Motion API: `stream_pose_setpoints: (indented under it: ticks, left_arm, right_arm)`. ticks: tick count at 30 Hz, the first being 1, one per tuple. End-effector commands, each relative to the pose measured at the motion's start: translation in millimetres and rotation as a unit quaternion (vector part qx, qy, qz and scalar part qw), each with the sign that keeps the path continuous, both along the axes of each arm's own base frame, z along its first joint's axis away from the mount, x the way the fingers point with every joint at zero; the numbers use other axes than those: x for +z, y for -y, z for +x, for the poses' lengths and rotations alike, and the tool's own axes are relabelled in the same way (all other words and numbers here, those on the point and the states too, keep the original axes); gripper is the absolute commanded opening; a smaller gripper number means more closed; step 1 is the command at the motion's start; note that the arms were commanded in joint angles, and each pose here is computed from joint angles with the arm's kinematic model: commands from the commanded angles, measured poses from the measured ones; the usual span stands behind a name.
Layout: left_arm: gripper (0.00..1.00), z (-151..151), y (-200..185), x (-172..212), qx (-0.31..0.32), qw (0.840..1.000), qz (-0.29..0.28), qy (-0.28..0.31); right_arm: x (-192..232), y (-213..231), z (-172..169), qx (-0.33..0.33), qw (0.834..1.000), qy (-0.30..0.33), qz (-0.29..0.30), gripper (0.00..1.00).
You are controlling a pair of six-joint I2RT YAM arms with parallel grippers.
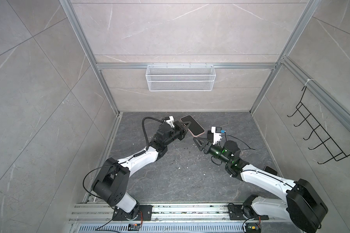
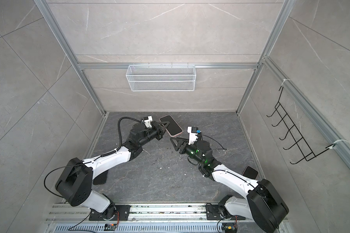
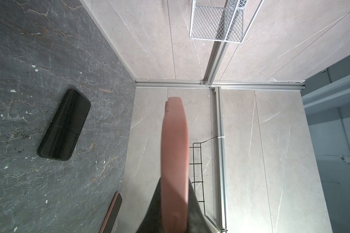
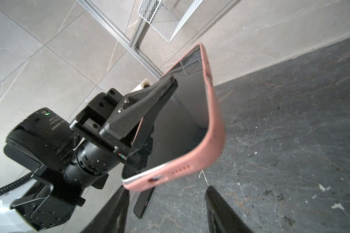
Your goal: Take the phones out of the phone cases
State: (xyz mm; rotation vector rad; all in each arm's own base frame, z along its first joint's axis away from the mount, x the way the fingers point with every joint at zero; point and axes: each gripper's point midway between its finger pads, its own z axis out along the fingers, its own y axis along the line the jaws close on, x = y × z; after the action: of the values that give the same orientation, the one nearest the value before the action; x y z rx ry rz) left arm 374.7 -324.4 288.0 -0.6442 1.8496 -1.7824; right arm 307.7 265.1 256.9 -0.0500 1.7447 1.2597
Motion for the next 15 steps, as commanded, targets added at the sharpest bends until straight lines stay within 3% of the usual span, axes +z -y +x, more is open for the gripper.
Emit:
stream_pose_setpoints:
  ticks: [1, 15]
  left_arm:
    - [0.0, 0.8, 0.4, 33.6, 0.003, 0.998, -0.044, 0.05]
    - [0.0, -4.3, 7.5, 39.3, -0.004, 0.997, -0.053, 0.053]
  right_arm:
    - [10.0, 2.1, -0.5, -0.001, 1.0, 0.012, 0.026, 0.62]
    - [-12.4, 6.0, 10.7, -0.013, 0.999, -0.017, 0.03, 0.59]
